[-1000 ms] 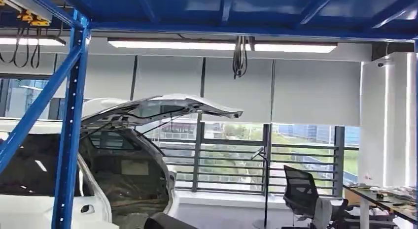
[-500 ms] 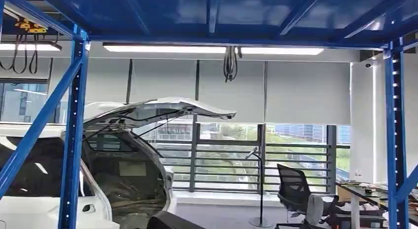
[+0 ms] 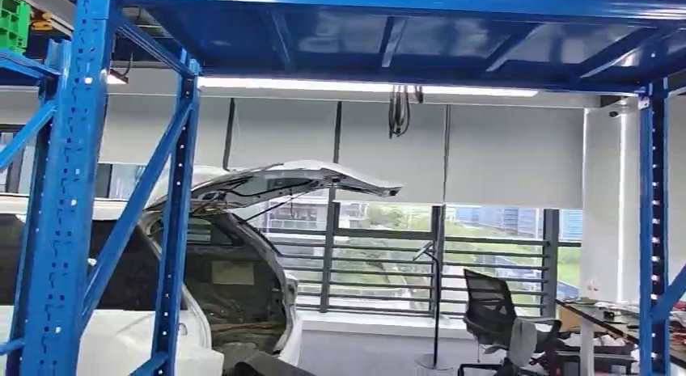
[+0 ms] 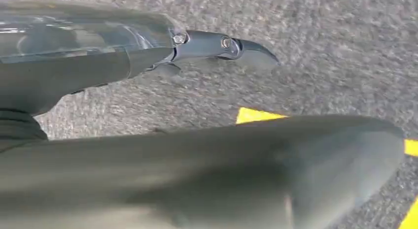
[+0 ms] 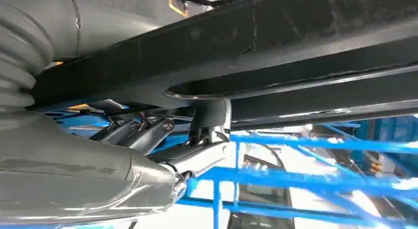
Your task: Take the parts from the cabinet and place them on the table.
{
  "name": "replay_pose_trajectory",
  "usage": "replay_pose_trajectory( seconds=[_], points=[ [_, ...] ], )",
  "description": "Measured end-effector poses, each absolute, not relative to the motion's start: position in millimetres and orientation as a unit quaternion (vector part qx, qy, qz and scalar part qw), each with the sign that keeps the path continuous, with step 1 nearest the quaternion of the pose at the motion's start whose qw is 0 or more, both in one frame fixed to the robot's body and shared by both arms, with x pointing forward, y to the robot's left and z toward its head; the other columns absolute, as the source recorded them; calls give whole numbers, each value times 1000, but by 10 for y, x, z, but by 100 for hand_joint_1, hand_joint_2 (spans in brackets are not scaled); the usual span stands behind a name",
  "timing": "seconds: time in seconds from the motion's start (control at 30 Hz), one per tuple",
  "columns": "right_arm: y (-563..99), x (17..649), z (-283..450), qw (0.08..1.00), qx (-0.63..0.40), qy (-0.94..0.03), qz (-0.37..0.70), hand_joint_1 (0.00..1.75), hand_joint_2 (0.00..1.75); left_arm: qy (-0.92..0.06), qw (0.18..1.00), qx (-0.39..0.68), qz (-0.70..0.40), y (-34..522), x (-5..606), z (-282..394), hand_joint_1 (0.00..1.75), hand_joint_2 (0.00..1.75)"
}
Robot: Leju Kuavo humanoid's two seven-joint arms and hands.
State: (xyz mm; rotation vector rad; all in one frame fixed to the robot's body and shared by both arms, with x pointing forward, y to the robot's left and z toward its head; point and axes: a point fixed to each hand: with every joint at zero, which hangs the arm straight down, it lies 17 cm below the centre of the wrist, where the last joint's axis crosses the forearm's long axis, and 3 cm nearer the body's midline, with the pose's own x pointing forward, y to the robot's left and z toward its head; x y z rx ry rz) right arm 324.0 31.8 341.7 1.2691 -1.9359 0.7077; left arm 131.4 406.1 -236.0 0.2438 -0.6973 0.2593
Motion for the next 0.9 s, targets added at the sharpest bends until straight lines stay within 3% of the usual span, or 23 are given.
replay_pose_trajectory(
  seconds=[0.9],
  points=[
    [315,3151,3465,333,496,-755,272,175,175,-340,925,123,116,4110,1308,-2353,0,175]
  ],
)
